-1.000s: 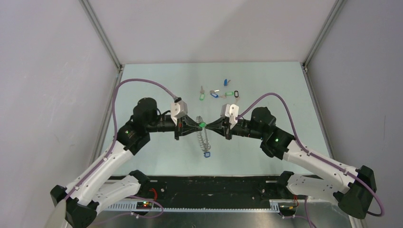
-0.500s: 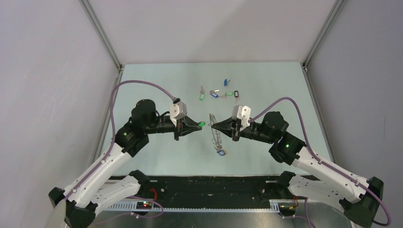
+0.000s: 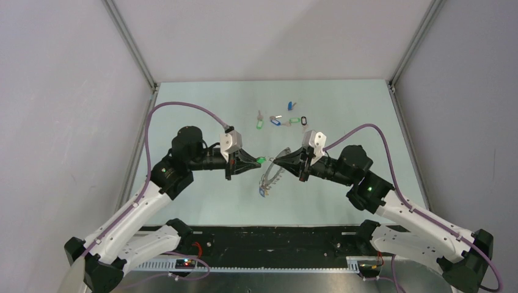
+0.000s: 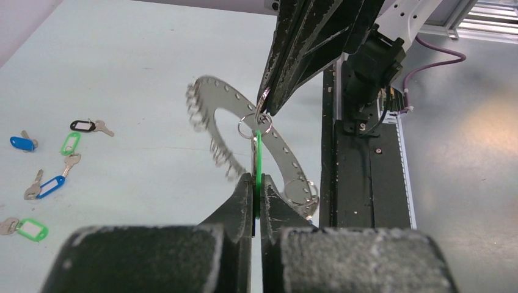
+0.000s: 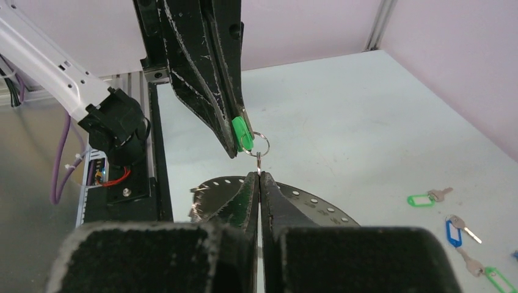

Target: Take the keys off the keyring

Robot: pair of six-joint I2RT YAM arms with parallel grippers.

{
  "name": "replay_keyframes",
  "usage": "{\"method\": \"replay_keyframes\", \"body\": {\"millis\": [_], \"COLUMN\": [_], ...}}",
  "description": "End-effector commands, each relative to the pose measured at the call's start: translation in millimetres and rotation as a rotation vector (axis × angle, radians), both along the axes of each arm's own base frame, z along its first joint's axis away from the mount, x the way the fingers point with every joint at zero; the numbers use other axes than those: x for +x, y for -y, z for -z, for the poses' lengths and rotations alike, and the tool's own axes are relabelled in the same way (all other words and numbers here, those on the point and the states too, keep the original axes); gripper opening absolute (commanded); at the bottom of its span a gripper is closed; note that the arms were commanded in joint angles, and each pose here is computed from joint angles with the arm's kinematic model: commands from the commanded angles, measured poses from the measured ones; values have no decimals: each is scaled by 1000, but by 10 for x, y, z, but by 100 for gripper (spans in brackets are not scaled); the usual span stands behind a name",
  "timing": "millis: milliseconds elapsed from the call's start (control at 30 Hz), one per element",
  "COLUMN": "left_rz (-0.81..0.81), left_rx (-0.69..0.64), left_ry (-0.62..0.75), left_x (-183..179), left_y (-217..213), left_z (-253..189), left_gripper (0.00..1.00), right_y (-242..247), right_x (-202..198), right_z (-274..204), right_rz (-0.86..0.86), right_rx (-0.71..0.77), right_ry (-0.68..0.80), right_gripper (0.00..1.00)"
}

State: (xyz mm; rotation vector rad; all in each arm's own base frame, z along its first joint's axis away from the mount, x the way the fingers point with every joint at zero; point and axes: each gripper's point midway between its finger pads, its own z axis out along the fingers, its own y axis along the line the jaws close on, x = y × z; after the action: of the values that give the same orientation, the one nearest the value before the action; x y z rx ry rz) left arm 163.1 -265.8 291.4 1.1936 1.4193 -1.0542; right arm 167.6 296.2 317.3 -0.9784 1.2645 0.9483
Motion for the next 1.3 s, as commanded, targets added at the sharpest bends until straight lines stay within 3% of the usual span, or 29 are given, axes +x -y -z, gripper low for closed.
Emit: {"method": "replay_keyframes", "body": {"millis": [0, 567, 1267], "left_rz": [5, -28, -26], "left_rx": [-18, 7, 12], "left_ry": [57, 57, 62], "left_x": [36, 112, 98], "left_y": [26, 18, 28], "left_z": [-76, 1, 14], "left_gripper": [0, 0, 0], "right_y": [10, 29, -118], "right_x": [13, -36, 115], "right_z": [-347, -579, -610], "right_rz": [14, 16, 152], "right_rx": [131, 247, 252], "right_ry": [17, -32, 76], "right_gripper": [0, 0, 0]}}
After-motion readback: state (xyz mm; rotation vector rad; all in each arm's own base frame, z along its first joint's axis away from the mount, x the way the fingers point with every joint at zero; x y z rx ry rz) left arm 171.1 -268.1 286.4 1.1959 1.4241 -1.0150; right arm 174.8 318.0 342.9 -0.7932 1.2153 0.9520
